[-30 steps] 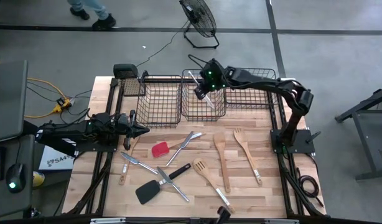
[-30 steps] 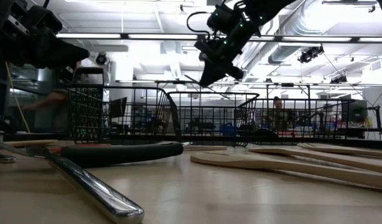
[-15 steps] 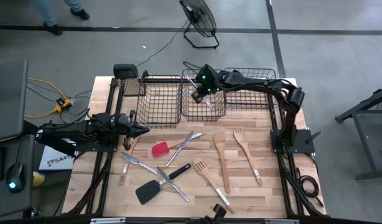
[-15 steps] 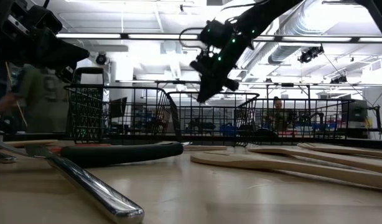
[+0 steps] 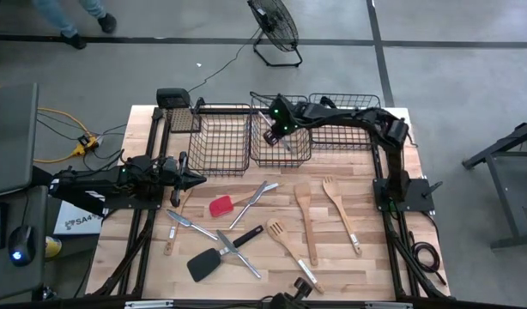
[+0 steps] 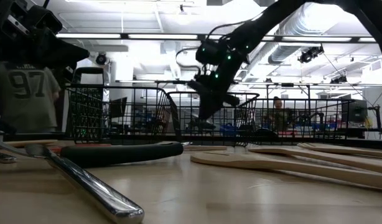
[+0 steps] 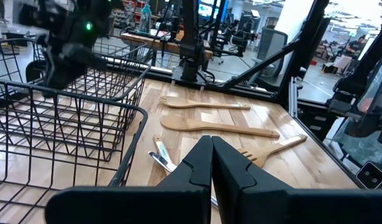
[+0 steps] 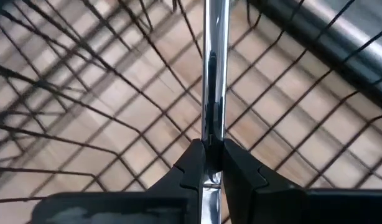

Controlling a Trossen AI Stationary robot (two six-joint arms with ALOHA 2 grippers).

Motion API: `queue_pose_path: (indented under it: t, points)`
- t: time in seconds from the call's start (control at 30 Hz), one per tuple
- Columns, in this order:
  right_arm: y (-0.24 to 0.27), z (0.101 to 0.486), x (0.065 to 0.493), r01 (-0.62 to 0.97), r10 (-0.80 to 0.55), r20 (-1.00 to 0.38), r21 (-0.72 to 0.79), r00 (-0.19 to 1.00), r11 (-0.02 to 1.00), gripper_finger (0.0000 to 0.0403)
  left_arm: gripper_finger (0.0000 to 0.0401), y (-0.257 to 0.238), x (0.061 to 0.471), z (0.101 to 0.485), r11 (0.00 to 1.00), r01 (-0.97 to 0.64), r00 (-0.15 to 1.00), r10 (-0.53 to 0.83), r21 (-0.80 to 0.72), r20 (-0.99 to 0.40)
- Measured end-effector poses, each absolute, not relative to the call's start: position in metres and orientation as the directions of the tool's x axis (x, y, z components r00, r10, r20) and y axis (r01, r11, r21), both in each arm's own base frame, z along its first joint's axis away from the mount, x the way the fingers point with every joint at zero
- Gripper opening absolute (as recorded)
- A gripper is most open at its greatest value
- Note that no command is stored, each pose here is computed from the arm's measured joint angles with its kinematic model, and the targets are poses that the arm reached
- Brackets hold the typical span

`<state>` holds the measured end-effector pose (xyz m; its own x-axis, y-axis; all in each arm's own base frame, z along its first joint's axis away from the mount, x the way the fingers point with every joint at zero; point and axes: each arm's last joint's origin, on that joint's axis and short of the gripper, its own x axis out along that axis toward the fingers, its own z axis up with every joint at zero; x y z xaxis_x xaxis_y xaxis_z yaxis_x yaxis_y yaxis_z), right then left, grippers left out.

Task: Pick & Place Kitchen Items
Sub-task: Put the silver knife into the middle wire basket

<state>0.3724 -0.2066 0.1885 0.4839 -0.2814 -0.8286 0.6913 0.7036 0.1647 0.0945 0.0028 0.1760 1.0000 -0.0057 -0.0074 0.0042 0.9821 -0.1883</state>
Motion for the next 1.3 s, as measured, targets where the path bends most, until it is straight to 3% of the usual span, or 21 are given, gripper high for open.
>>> queue_pose_path:
  t: [1.3]
  points:
    - [-0.213, 0.174, 0.368, 0.741, -0.266, -0.865, 0.164, 0.425, 0.651, 0.0052, 0.0000, 0.003, 0.095, 0.176, 0.982, 0.004, 1.000, -0.006, -0.188, -0.007]
